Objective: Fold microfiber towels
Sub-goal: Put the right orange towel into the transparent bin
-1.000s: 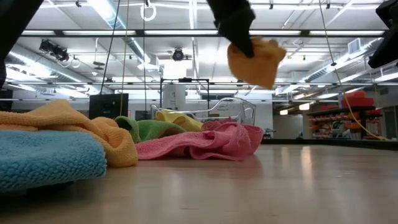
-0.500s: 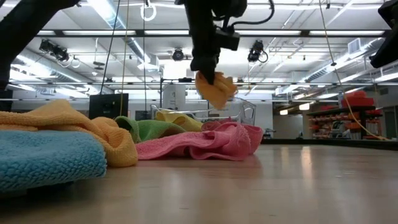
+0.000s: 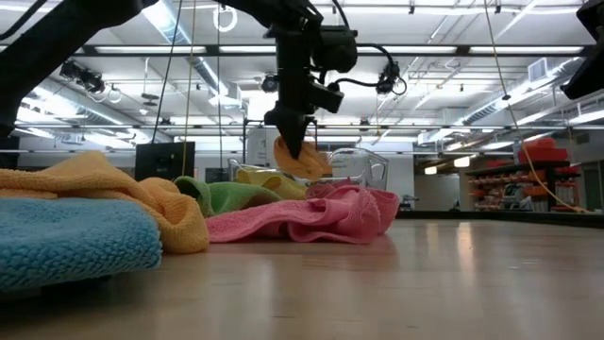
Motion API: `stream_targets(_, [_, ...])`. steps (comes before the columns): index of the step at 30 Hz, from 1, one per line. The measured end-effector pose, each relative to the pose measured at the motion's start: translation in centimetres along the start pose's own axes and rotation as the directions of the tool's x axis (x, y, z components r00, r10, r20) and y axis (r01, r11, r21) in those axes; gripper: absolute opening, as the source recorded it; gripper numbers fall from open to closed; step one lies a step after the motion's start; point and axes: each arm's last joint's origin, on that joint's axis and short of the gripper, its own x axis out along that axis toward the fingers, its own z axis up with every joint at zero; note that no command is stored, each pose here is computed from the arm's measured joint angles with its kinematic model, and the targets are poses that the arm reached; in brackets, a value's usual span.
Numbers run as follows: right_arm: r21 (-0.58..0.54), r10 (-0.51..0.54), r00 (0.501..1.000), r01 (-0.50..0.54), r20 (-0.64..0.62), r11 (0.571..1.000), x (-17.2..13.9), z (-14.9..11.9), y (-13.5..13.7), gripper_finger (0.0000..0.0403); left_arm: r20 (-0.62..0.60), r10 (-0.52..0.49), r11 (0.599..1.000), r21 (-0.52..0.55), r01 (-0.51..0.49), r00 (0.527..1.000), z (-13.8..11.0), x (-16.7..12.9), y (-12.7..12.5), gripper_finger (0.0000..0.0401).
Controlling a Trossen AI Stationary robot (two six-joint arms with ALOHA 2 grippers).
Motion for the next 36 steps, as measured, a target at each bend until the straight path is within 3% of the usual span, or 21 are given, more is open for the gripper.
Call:
stream_targets(4, [0.004, 0.010, 1.000, -0.010, 0.007, 1.000, -0.1, 0.0, 0.1, 0.0200, 0.011, -0.075, 0.997, 0.012, 0.075, 0.997, -0.1, 0.1, -0.3, 0.0026])
stream_targets(13, [0.013, 0.020, 0.999, -0.020, 0.029, 1.000, -0.4, 0.0, 0.4, 0.0200, -0.116, -0.197, 0.976, 0.073, 0.206, 0.974, -0.8, 1.0, -1.8, 0.0026])
stream_targets(19, [0.022, 0.024, 0.999, -0.025, 0.039, 0.999, -0.4, 0.1, 0.4, 0.0200, -0.139, -0.211, 0.968, 0.109, 0.226, 0.968, -0.7, 1.2, -2.3, 0.0032])
stream_targets(22, [0.022, 0.021, 0.999, -0.022, 0.041, 1.000, -0.4, 0.1, 0.4, 0.0200, -0.138, -0.212, 0.970, 0.093, 0.226, 0.967, -0.8, 1.2, -2.2, 0.0068])
stream_targets(31, [0.022, 0.020, 0.999, -0.021, 0.044, 1.000, -0.4, 0.1, 0.4, 0.0200, -0.150, -0.215, 0.976, -0.012, 0.215, 0.965, -0.6, 0.9, -2.7, 0.0227])
stream_targets(36, [0.020, 0.016, 0.999, -0.017, 0.048, 1.000, -0.4, 0.1, 0.4, 0.0200, -0.179, -0.225, 0.974, -0.047, 0.220, 0.958, -0.8, -0.4, -2.7, 0.0267])
